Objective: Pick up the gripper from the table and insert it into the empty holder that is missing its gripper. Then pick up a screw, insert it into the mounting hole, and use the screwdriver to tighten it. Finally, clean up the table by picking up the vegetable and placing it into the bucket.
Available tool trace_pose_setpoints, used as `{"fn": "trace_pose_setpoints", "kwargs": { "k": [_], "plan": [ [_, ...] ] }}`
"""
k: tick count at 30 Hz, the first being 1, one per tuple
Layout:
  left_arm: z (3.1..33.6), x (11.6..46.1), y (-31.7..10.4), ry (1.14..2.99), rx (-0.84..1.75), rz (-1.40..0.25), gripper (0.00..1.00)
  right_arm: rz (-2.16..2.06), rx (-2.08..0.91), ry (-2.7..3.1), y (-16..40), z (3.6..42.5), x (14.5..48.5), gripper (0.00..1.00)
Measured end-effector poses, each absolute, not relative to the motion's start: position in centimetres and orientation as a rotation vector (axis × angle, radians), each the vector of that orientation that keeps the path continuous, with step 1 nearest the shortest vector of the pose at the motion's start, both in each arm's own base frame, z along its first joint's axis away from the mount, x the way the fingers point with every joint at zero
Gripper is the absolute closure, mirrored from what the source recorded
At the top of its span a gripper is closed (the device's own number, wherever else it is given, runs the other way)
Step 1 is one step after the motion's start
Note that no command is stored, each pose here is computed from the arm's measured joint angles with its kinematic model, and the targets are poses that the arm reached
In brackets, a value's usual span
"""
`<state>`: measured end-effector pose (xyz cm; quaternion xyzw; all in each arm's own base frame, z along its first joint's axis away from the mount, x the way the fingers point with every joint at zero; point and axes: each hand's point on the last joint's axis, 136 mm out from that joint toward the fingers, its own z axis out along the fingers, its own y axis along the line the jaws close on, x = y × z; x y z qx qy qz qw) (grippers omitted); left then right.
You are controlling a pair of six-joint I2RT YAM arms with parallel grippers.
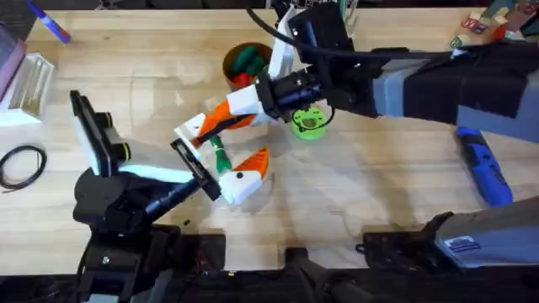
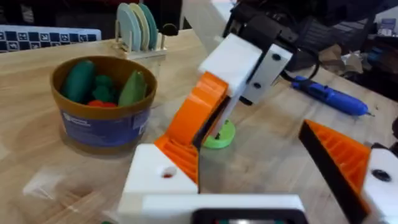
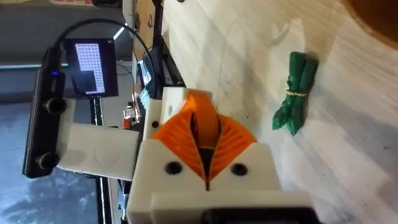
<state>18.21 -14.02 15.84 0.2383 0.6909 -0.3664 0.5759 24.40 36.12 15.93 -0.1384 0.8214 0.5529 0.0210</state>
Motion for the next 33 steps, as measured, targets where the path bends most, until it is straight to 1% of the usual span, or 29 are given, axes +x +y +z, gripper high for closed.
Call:
{"fn": "trace_pose_setpoints", "kwargs": {
  "k": [17,21,24,27,30,33],
  "plan": [
    [15.8,17.7,-14.4,1.609,0.592,-0.881,0.014,1.724,-0.581,2.473,35.8,15.9,24.2,0.989],
    [15.8,17.7,-14.4,1.604,0.601,-0.875,0.013,1.718,-0.633,2.449,35.8,15.9,24.0,0.821],
    [15.9,17.6,-14.5,1.599,0.611,-0.873,0.013,1.728,-0.689,2.418,35.8,15.9,23.7,0.768],
    [15.9,17.3,-14.7,1.59,0.637,-0.887,0.013,1.745,-0.725,2.398,35.6,16.0,23.5,0.661],
    [16.0,16.3,-15.4,1.565,0.7,-0.928,0.014,1.792,-0.765,2.393,35.7,16.1,22.7,0.599],
    [16.0,15.6,-15.9,1.55,0.743,-0.959,0.014,1.845,-0.799,2.389,35.7,16.2,22.0,0.503]
  ]
}}
